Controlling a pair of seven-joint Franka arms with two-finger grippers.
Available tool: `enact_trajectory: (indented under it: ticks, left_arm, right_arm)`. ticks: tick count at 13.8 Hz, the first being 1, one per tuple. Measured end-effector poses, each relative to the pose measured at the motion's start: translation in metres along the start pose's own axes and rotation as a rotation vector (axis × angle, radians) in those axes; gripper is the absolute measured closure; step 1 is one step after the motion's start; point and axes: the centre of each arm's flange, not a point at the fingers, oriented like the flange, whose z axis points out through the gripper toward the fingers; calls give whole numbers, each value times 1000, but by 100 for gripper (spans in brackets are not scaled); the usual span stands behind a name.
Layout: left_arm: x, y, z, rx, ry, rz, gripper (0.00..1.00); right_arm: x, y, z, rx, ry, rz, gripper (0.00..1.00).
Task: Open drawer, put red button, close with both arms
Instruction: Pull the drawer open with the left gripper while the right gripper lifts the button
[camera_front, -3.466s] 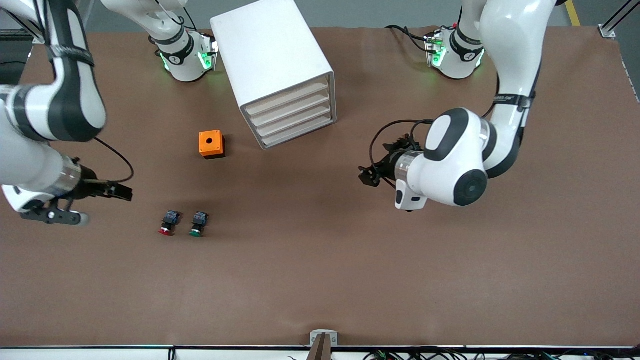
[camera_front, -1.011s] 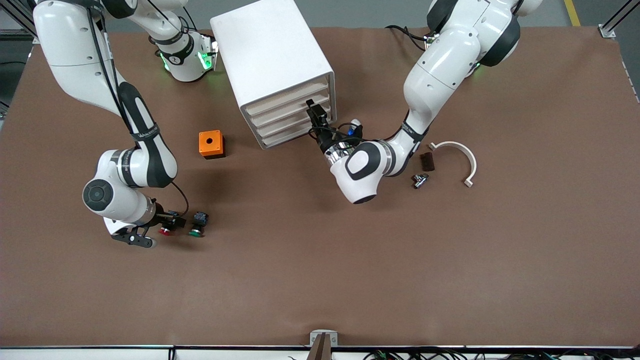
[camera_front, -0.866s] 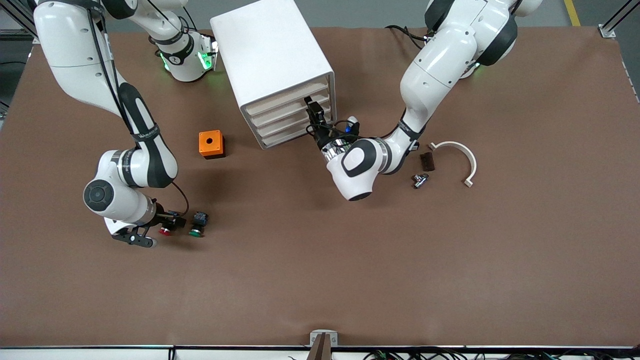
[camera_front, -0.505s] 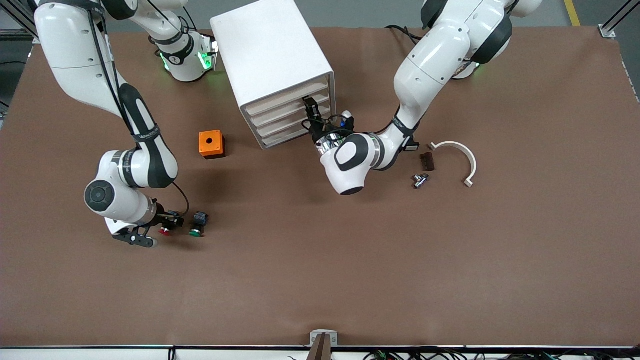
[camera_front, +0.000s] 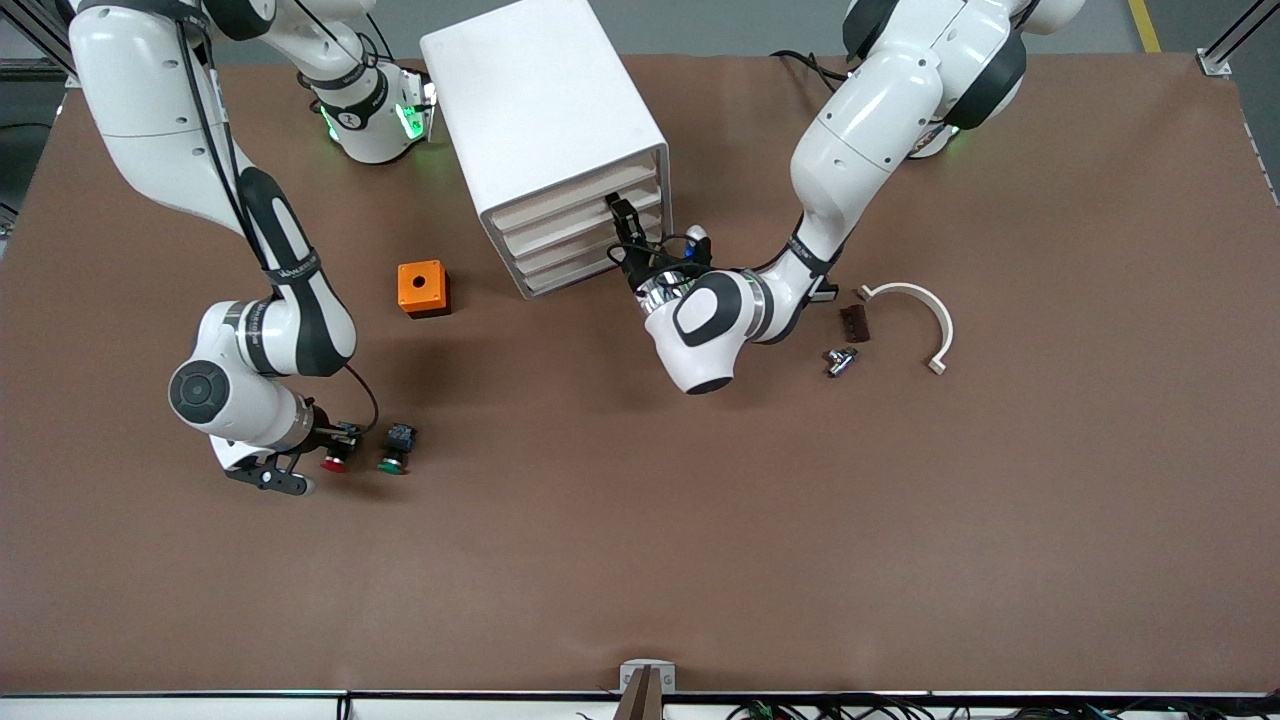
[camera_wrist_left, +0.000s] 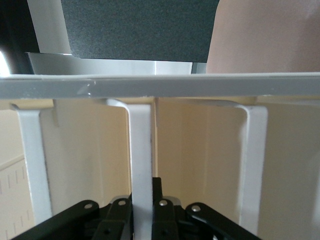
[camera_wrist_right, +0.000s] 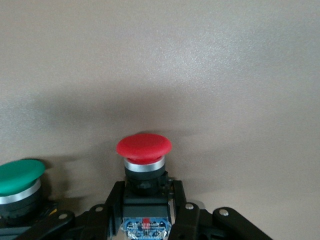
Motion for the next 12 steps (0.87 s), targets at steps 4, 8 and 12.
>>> enact_trajectory:
  ticks: [4, 8, 12]
  left_arm:
    - [6, 2, -18, -1, -28, -3, 93]
    - [16, 4, -51, 1, -80, -7, 93]
    - [27, 5, -83, -2, -135, -6, 93]
  right_arm:
    - [1, -2, -2, 2, 6, -2, 57]
    - [8, -8, -27, 1, -16, 50, 57]
    - [-6, -33, -115, -2, -62, 172, 57]
